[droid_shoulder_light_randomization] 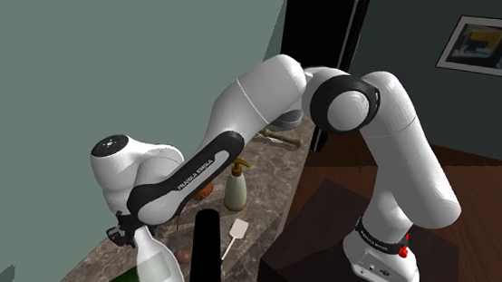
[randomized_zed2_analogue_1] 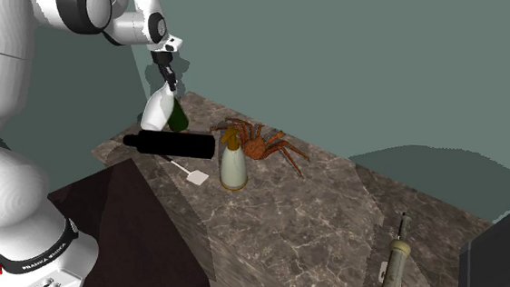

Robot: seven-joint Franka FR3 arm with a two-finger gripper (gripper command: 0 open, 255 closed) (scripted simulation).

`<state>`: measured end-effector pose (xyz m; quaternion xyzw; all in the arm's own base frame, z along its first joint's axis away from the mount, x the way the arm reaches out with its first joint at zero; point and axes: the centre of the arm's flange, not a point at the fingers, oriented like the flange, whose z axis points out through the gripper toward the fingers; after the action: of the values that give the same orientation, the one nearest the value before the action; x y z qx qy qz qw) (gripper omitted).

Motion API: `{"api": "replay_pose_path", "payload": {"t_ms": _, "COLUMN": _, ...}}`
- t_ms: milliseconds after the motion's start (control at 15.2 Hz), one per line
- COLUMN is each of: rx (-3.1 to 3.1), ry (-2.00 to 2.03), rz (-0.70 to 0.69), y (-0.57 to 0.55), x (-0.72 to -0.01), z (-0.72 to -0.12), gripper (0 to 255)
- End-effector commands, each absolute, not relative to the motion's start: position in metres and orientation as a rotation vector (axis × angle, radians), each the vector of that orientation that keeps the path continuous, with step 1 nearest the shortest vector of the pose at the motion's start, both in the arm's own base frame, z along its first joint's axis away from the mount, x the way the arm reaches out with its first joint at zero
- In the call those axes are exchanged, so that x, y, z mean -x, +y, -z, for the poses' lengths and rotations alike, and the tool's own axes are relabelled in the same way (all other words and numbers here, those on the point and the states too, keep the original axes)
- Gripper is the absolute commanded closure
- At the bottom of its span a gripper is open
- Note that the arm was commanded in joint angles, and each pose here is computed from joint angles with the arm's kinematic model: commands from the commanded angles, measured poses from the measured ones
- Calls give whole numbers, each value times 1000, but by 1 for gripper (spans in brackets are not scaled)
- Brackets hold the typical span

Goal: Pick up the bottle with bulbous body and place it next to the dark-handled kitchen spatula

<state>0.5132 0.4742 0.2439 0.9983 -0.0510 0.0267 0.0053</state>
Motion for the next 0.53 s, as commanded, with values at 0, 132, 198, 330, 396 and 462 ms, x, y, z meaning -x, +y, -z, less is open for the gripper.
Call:
{"api": "replay_pose_path", "payload": {"t_ms": 0, "rx": -3126, "ry": -160, "rz": -85, "y": 474, "x": -513, "z": -243, "gripper": 255}}
{"api": "replay_pose_path", "payload": {"t_ms": 132, "rx": -3126, "ry": -160, "rz": -85, "y": 474, "x": -513, "z": -243, "gripper": 255}}
{"api": "replay_pose_path", "payload": {"t_ms": 198, "rx": -3126, "ry": -160, "rz": -85, "y": 474, "x": -513, "z": -243, "gripper": 255}}
{"api": "replay_pose_path", "payload": {"t_ms": 330, "rx": -3126, "ry": -160, "rz": -85, "y": 474, "x": -513, "z": -243, "gripper": 0}}
{"api": "replay_pose_path", "payload": {"t_ms": 396, "rx": -3126, "ry": -160, "rz": -85, "y": 474, "x": -513, "z": -243, "gripper": 0}}
{"api": "replay_pose_path", "payload": {"t_ms": 462, "rx": -3126, "ry": -160, "rz": -85, "y": 474, "x": -513, "z": -243, "gripper": 0}}
